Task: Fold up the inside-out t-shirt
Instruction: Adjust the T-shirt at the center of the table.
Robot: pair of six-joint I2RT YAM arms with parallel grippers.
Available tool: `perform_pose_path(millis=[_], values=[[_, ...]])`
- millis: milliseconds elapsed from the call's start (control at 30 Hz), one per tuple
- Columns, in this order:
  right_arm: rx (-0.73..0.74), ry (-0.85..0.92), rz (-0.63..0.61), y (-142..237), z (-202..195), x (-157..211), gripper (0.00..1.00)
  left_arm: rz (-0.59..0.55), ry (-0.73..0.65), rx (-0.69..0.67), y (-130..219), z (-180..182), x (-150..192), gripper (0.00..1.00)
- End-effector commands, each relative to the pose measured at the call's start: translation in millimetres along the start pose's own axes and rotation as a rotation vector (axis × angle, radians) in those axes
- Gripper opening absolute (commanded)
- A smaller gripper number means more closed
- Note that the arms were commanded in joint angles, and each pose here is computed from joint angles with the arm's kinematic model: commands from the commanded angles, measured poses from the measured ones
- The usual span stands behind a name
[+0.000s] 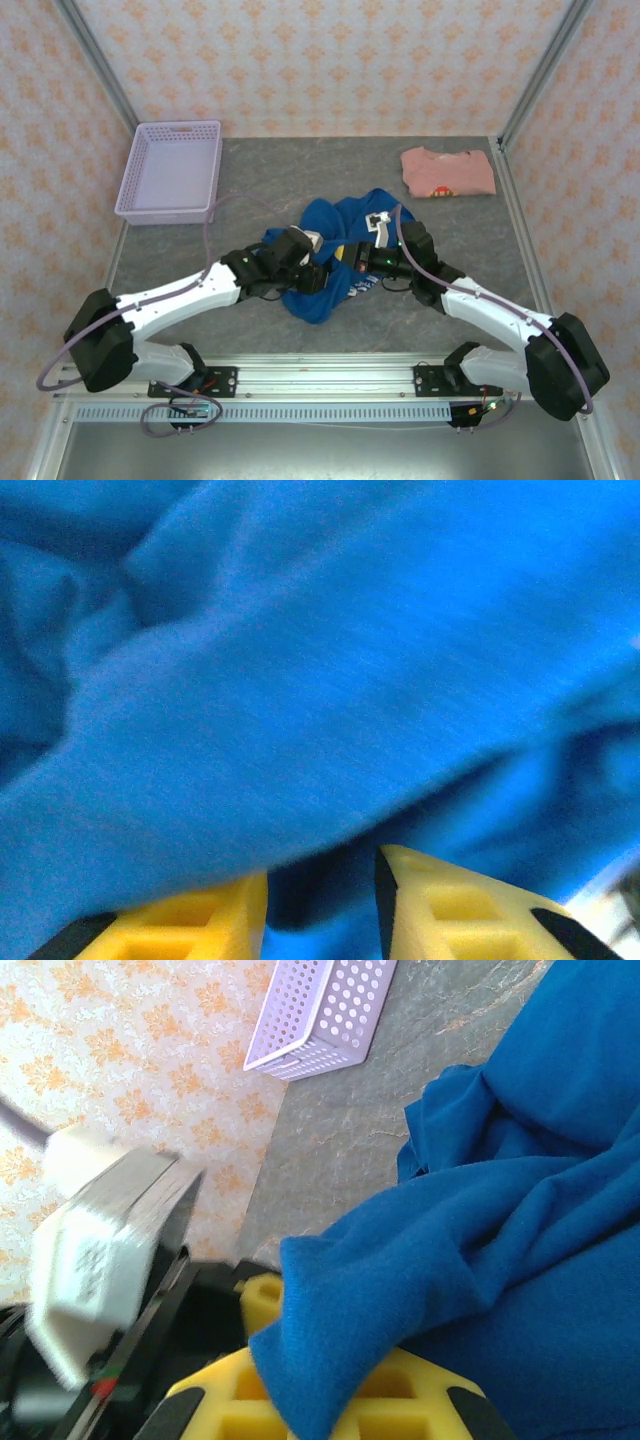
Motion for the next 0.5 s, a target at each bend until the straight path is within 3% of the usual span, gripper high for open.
perform_pose_path(millis=[0,133,233,300,400,467], values=[[-0.056,0.03,-0.009,4,16,-7,0.0,-0.067,0.051,-0.043,-7,14,-29,0.43],[-0.056,0.047,-0.01,5,16,-6,0.0,0.019,0.024,-0.106,-33,18,-29,0.52],[-0.075,0.056,-0.023,4,18,-8,0.0,0.054,0.028,-0.077,-51,12,-29,0.5],[-0.073,0.059,-0.022,3,16,-7,0.0,0.032,0.029,-0.031,-55,5,-34,0.38],[0.004,0.081,-0.011,6,4,-2,0.0,-0.062,-0.01,0.04,-38,-4,-51,0.11],[0.123,0.073,-0.039,14,-13,-4,0.0,-0.141,-0.058,0.169,-14,-18,-56,0.02]])
Point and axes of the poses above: each hand's point on the last joint's axis, 136 mm out from that joint toward the fingers, its own y axis back along the fingers, its own z axis along the line the jaws close on, x = y × z, the point moved 3 cm from there along y, back along the fingers
